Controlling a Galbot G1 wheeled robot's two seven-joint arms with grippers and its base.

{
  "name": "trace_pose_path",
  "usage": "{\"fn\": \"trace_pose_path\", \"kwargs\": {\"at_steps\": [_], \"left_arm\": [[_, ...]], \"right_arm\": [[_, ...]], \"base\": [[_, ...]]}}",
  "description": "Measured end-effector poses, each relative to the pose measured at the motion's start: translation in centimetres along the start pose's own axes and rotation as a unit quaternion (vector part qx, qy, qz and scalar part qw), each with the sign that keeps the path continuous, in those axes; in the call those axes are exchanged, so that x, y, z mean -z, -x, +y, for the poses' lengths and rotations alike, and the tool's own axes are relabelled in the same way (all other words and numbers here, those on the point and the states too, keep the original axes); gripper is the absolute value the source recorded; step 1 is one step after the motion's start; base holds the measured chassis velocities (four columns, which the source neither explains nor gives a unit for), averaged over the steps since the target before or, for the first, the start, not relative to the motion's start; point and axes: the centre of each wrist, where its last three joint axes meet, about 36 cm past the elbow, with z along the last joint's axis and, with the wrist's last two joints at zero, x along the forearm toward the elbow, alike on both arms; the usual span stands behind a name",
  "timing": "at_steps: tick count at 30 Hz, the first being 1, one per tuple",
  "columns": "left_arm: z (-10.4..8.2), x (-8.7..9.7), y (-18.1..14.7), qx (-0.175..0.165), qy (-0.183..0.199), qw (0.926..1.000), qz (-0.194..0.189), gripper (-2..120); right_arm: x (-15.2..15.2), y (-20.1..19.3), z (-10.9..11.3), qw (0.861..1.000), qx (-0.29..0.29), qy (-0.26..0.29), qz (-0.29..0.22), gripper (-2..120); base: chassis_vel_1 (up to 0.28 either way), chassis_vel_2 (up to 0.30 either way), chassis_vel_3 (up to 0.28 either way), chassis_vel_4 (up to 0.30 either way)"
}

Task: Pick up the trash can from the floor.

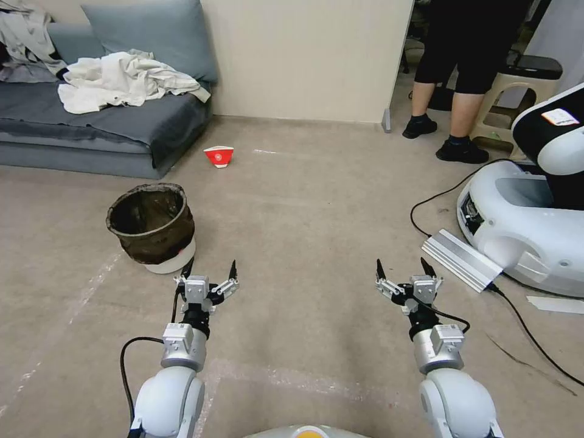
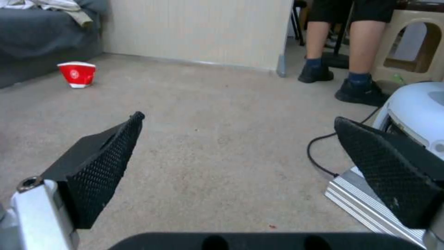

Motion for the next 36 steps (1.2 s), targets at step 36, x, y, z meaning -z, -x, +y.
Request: {"fn": "trace_pose_path", "kwargs": {"at_steps": [36], "left_arm": [[0.5,9.1,-5.8,0.028,-0.006,0.9963,-0.082,100]], "right_arm": [[5.5,-6.6,2.5,0.997,-0.038,0.056,-0.036,100]], "base": [[0.0,0.0,0.0,0.0]]}}
